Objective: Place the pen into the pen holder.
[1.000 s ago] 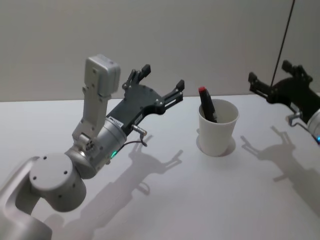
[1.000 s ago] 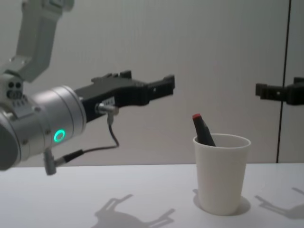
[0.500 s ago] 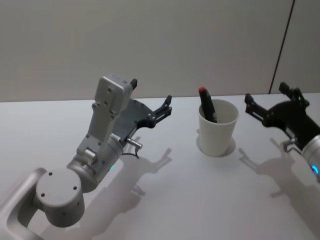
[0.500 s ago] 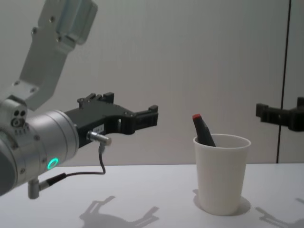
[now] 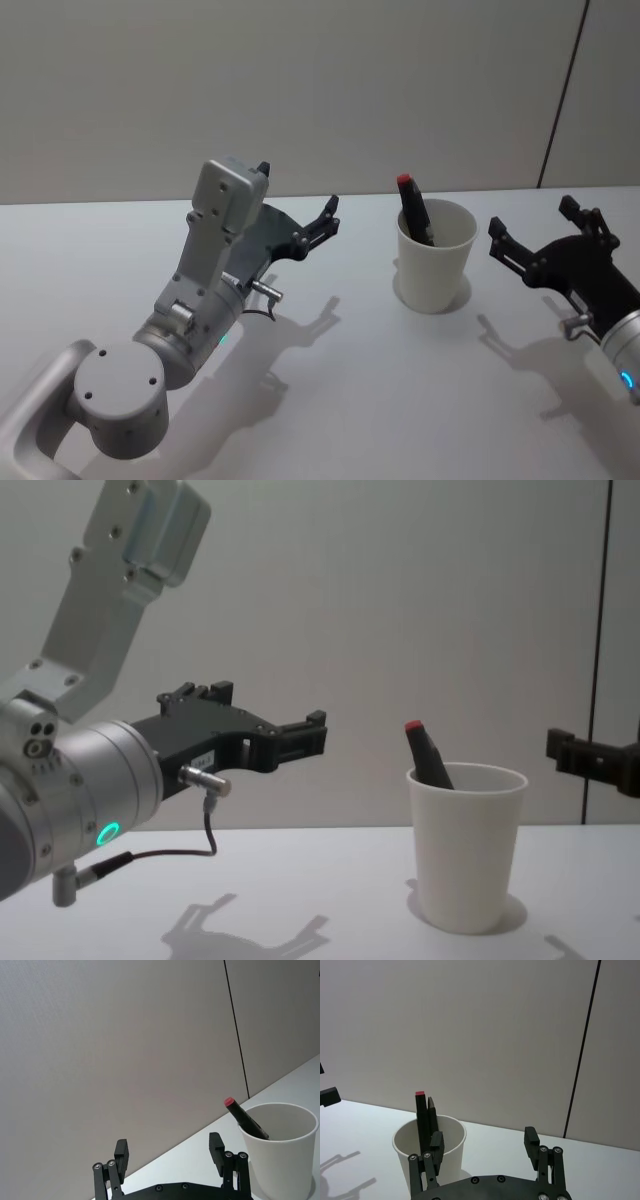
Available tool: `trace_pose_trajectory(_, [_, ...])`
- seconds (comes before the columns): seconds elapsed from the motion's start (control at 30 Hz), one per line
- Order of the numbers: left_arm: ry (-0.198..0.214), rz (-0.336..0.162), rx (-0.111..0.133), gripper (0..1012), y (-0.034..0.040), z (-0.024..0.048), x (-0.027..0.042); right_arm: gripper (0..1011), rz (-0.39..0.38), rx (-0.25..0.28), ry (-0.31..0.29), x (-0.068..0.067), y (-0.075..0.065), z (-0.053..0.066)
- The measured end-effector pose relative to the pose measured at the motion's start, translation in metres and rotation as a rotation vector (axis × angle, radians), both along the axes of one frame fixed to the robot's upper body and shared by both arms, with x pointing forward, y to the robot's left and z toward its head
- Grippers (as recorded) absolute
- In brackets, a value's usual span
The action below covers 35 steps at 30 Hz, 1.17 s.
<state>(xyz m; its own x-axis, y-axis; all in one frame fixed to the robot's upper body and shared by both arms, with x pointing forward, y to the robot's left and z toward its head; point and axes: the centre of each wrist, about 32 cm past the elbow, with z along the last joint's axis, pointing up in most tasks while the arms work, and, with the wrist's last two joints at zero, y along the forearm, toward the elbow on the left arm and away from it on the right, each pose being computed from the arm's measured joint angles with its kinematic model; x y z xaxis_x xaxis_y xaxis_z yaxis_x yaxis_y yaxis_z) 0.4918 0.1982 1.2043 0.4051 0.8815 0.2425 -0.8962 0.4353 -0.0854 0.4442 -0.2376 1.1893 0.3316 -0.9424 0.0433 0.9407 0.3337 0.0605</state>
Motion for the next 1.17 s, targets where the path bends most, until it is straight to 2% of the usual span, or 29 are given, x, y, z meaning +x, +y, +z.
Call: trace_pose_trajectory(1.17, [-0.001, 0.001, 0.000, 1001, 0.0002, 0.0001, 0.0003, 1002, 0.001, 0.000, 0.000, -0.0009, 0.0005, -0.0006])
